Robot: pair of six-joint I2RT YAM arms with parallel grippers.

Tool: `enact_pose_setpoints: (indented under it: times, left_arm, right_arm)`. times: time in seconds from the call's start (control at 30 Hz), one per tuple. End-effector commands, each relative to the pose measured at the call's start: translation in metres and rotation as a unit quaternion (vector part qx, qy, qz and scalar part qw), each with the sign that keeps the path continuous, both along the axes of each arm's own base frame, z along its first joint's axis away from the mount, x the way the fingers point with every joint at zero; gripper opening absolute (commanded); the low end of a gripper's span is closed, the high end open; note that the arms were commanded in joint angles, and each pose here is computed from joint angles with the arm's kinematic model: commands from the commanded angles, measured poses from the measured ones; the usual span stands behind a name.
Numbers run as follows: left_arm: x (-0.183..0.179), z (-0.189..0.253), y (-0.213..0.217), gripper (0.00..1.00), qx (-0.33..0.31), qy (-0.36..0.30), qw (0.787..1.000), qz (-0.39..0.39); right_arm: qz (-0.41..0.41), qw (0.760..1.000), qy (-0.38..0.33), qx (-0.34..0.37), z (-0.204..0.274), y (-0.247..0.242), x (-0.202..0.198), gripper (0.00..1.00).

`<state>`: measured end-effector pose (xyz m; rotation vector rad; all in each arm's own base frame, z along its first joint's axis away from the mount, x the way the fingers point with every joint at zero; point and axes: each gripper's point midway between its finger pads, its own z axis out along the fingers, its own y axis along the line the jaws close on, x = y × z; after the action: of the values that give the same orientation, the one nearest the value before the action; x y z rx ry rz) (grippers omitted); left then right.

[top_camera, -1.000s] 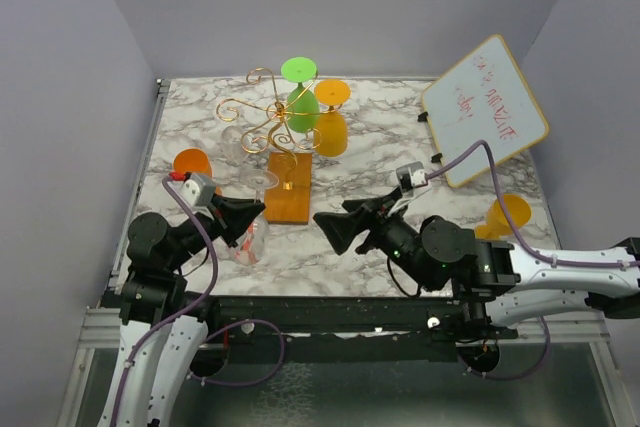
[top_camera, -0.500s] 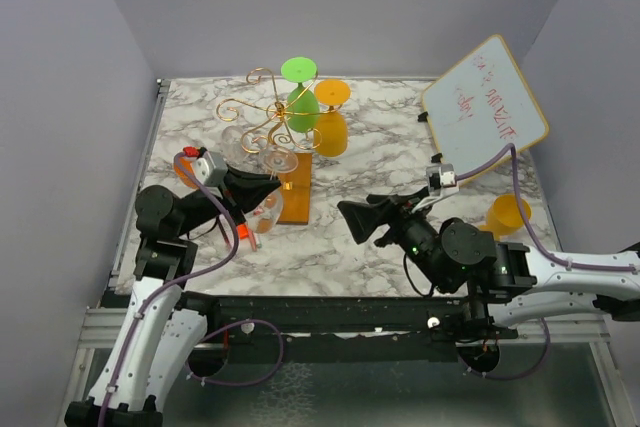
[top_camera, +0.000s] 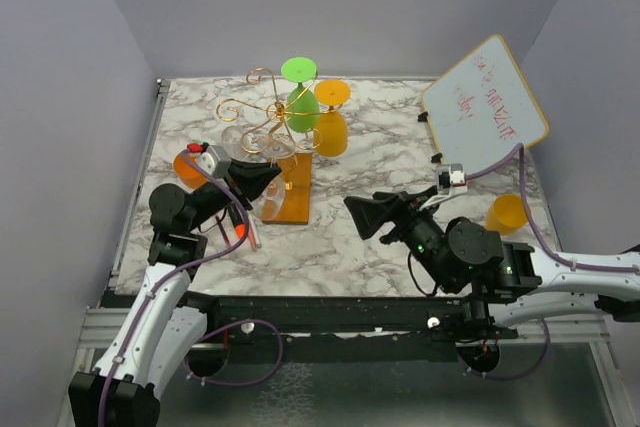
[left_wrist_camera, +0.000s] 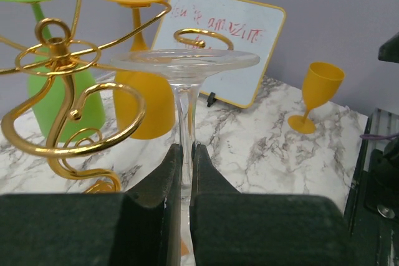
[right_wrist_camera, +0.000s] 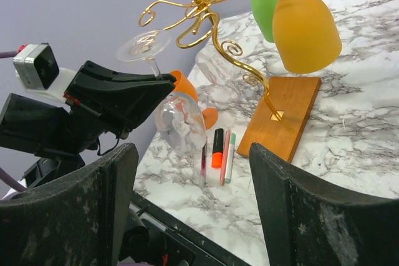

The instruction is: Place the wine glass upside down on the wine glass rack

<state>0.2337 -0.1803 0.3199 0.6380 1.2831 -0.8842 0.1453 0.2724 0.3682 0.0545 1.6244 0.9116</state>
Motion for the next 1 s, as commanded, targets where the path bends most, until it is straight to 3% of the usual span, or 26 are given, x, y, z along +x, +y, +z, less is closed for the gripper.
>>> enact_pose_setpoints:
  times: [0.0, 0.2, 0.7, 0.97]
  left_arm:
    - [0.015, 0.015, 0.011, 0.0, -0.037, -0.044, 0.997, 0.054]
    - [0.026, 0.013, 0.009, 0.0, -0.04, -0.048, 0.996, 0.059]
    - [0.047, 0.013, 0.039, 0.0, -0.107, -0.046, 0.98, 0.164]
    - [0.052, 0.019, 0.034, 0.0, -0.105, -0.051, 0.981, 0.153]
  right_arm:
    - [-0.014, 1.0, 0.006, -0.021, -0.012, 0.001, 0.003, 0.76]
    - [-0.014, 1.0, 0.007, -0.02, -0.011, 0.003, 0.003, 0.77]
    - [-0.019, 1.0, 0.016, -0.012, -0.016, -0.001, 0.003, 0.77]
    - [-0.017, 1.0, 0.023, -0.007, -0.018, -0.003, 0.002, 0.77]
